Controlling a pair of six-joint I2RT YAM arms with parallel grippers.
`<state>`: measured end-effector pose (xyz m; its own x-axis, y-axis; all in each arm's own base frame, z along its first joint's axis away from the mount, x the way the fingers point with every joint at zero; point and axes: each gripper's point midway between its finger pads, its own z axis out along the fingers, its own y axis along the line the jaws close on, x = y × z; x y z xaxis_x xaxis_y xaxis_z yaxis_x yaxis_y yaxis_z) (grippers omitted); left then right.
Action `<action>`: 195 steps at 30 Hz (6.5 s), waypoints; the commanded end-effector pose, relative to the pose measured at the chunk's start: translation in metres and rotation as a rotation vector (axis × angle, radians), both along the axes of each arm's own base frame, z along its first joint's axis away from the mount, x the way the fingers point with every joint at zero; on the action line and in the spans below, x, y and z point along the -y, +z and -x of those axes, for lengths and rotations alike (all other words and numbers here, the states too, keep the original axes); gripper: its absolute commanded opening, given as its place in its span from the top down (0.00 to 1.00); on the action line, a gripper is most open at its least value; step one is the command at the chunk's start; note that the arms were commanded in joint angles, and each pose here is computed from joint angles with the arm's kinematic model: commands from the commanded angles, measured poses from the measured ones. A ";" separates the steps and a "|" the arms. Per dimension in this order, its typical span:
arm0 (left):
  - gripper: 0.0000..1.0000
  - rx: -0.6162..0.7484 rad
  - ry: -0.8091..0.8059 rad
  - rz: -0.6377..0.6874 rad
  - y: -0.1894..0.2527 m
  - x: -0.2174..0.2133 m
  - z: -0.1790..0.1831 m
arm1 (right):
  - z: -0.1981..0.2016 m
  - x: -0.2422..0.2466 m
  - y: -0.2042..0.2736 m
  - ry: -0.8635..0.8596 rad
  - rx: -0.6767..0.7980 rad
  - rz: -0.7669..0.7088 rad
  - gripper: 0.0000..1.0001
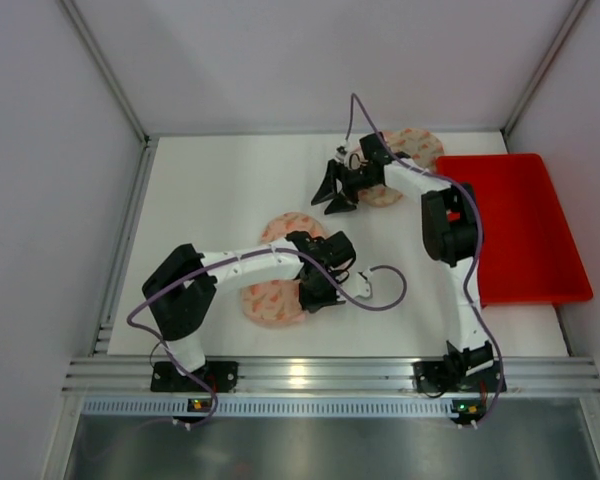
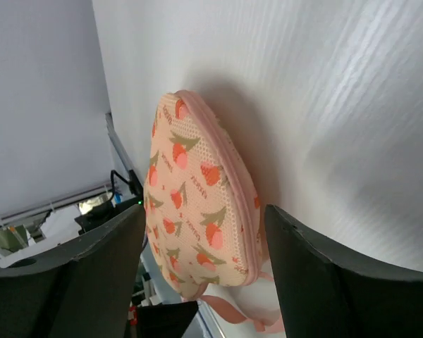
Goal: Place the bra in the laundry bag and zip it closed
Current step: Zip the zipper on the laundry bag.
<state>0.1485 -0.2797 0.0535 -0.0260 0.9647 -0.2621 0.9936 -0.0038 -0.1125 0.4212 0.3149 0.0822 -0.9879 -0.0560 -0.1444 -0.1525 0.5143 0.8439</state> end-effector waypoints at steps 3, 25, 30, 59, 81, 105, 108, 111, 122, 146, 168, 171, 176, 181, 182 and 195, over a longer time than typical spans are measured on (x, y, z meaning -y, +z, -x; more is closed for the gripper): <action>1.00 -0.008 0.183 0.100 0.011 0.030 -0.031 | 0.035 0.000 0.054 0.038 0.039 -0.047 0.30; 1.00 0.052 0.171 0.216 0.038 0.028 -0.063 | 0.132 -0.035 -0.016 0.145 -0.237 -0.116 0.45; 1.00 0.052 0.132 0.199 0.033 0.020 -0.054 | 0.125 -0.041 -0.014 0.147 -0.207 -0.120 0.97; 0.65 0.112 0.190 0.366 0.077 0.007 -0.039 | 0.094 -0.017 -0.024 0.088 -0.162 -0.040 1.00; 0.77 -0.141 0.670 0.166 -0.014 -0.083 -0.143 | 0.128 0.054 0.025 0.150 0.287 0.022 0.57; 0.81 -0.400 0.632 0.249 -0.028 -0.074 -0.147 | 0.148 -0.024 -0.031 0.473 0.984 0.271 0.75; 0.82 -0.408 0.649 0.259 -0.027 -0.076 -0.151 | 0.160 -0.028 -0.036 0.519 1.014 0.268 0.75; 0.82 -0.409 0.657 0.263 -0.028 -0.078 -0.154 | 0.168 -0.029 -0.036 0.526 1.022 0.251 0.74; 0.81 -0.409 0.669 0.262 -0.029 -0.080 -0.157 | 0.186 -0.032 -0.035 0.557 1.047 0.166 0.65; 0.81 -0.405 0.687 0.250 -0.029 -0.082 -0.158 | 0.197 -0.050 -0.016 0.480 1.070 0.061 0.74; 0.76 -0.393 0.693 0.281 -0.007 -0.086 -0.157 | 0.196 -0.030 -0.016 0.446 1.045 0.098 1.00; 0.64 -0.359 0.677 0.320 0.018 -0.088 -0.155 | 0.196 -0.029 -0.017 0.448 1.034 0.108 1.00; 0.62 -0.335 0.696 0.353 0.049 -0.094 -0.127 | 0.196 -0.031 -0.018 0.451 1.021 0.101 1.00; 0.62 -0.408 0.754 0.368 0.056 -0.091 -0.104 | 0.194 -0.035 -0.017 0.437 1.005 0.090 1.00; 0.62 -0.469 0.776 0.381 0.056 -0.087 -0.097 | 0.194 -0.035 -0.018 0.432 0.995 0.088 1.00; 0.69 -0.578 0.974 0.158 -0.022 -0.099 -0.103 | 0.178 -0.019 -0.020 0.384 1.003 0.192 1.00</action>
<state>0.2366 -0.1857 0.0344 -0.8880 0.4561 -0.0587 0.3737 0.6414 -0.6701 0.2218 0.3321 0.0390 -0.3750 -0.4864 -0.7891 -0.9092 0.3589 0.2109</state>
